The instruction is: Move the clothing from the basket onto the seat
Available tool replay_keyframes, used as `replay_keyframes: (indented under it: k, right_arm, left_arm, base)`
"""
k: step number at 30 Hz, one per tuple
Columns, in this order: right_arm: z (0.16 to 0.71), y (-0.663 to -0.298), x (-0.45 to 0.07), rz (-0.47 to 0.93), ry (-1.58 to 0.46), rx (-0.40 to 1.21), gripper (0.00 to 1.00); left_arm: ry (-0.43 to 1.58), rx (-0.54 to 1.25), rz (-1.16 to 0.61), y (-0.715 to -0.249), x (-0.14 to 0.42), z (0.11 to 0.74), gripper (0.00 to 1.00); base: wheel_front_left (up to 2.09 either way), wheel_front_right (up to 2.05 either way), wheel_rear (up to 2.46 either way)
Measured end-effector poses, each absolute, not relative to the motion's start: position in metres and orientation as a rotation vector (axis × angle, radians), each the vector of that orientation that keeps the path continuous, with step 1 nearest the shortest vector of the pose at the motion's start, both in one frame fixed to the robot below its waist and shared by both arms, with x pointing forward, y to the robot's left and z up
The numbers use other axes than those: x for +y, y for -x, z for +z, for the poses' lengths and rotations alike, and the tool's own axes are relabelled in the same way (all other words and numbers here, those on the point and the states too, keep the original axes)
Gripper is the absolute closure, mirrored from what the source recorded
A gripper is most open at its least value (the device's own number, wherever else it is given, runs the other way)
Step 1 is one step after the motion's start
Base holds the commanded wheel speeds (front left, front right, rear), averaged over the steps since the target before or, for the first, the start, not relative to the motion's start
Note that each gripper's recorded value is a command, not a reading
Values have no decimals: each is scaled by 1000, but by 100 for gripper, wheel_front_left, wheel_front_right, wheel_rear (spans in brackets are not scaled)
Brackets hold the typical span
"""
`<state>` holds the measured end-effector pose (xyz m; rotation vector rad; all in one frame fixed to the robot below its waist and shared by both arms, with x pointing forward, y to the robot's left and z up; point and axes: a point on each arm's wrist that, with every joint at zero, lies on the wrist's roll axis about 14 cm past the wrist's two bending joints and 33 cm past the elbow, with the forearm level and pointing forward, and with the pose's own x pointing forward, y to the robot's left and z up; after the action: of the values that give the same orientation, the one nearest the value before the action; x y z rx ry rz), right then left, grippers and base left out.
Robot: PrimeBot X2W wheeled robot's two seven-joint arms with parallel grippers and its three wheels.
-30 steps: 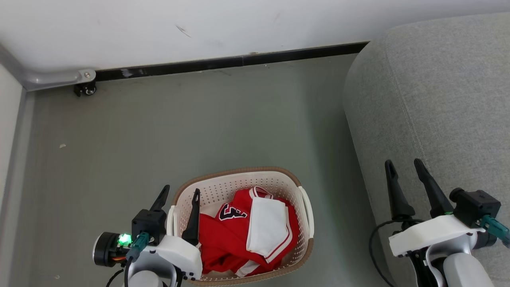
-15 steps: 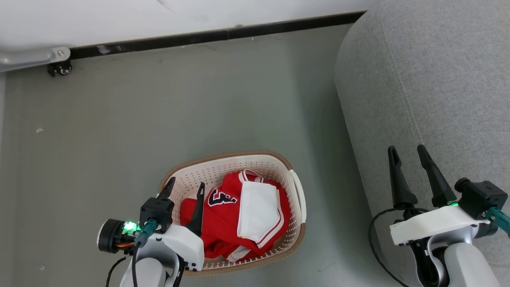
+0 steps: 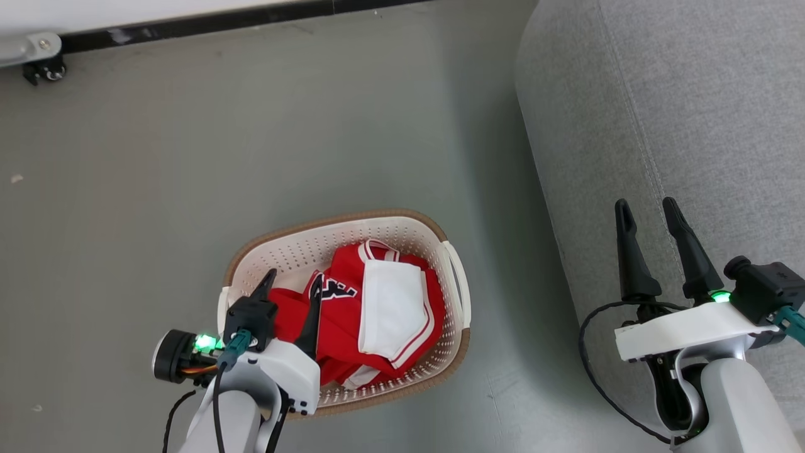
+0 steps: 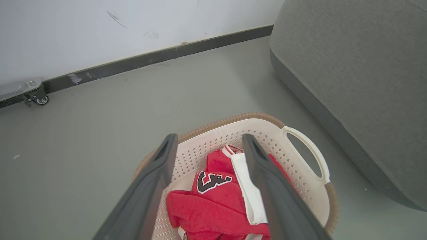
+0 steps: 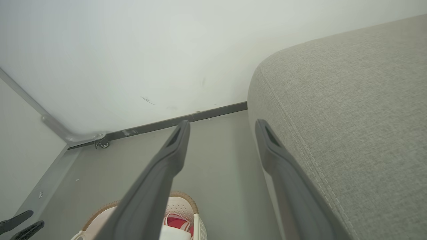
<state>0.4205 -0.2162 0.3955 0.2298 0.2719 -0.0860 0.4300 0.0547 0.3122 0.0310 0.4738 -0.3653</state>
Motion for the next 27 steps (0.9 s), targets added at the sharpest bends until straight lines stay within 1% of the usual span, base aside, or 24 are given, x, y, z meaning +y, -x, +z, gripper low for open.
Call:
replay_keyframes:
  k: [5,11,16,21,27]
  right_arm:
    - [387,-421,-221,-100,-224,285,0]
    - [390,-436,-226,-109,-222,251,0]
    - [380,-436,-233,-132,-219,265,0]
    - [381,-449,-237,-134,-208,245,0]
    - [372,-451,-240,-143,-205,260,0]
  left_arm:
    - [-40,504,-386,-433,49,298,0]
    - [-51,563,-411,-428,44,276,0]
    - [-59,609,-430,-428,41,257,0]
    - [-77,651,-448,-424,41,240,0]
    - [-91,687,-476,-425,38,223,0]
  base:
    - [0,0,0]
    - [0,0,0]
    - [0,0,0]
    - [0,0,0]
    - [0,0,0]
